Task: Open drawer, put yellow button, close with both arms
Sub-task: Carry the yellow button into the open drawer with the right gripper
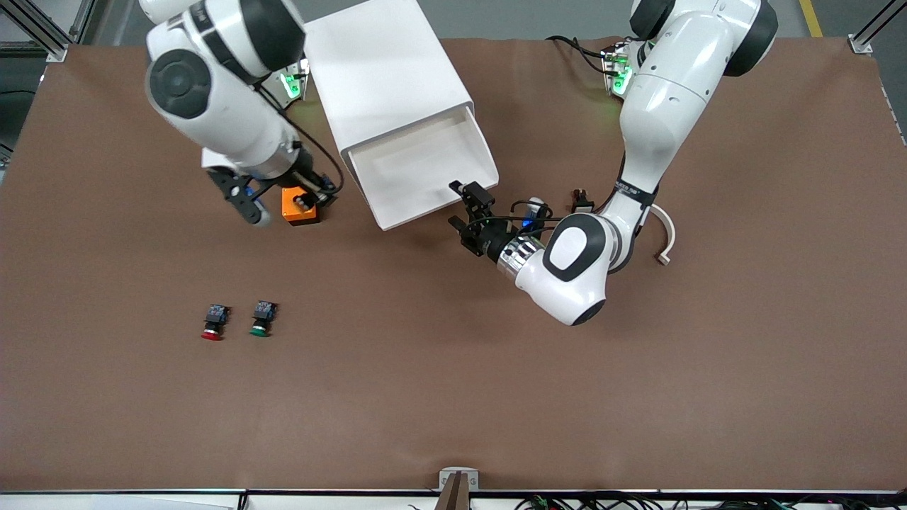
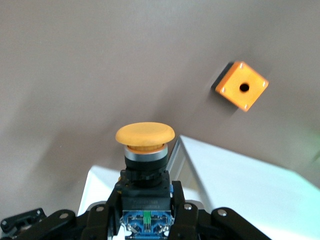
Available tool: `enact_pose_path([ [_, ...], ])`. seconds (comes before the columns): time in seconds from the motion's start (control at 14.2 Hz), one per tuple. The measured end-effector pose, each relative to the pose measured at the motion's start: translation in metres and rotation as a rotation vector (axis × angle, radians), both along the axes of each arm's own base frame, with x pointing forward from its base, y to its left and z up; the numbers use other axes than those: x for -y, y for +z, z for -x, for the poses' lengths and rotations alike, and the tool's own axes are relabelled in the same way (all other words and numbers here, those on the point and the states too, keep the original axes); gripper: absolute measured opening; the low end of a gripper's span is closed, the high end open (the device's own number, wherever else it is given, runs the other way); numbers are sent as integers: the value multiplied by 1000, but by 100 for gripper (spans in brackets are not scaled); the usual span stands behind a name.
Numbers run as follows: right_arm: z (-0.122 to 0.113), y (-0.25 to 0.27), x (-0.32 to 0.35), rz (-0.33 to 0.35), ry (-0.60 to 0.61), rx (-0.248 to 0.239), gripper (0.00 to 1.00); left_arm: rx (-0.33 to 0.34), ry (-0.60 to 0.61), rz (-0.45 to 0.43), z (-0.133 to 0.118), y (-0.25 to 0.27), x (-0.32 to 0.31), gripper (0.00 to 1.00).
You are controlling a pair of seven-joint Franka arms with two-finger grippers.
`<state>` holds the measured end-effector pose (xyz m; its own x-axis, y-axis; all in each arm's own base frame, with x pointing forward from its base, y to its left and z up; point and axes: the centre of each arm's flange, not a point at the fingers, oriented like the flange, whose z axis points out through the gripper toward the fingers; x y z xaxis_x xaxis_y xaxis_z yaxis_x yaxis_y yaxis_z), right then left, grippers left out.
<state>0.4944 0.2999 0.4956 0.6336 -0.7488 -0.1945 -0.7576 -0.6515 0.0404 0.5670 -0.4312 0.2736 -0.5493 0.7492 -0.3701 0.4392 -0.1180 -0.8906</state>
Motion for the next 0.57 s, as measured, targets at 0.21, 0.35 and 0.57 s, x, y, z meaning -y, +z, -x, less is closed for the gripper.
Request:
enact_pose_path([
  [0.21,23,0,-43,-1,-64,22,42,137,-14,110,-18,16,-13,100],
  [0.35,38,-1,-66,-1,-94,30,42,275,-54,165,-32,29,-28,100],
  [0.57,59,-5,-96,0,-130,50,42,512,-172,227,-43,56,-48,100],
])
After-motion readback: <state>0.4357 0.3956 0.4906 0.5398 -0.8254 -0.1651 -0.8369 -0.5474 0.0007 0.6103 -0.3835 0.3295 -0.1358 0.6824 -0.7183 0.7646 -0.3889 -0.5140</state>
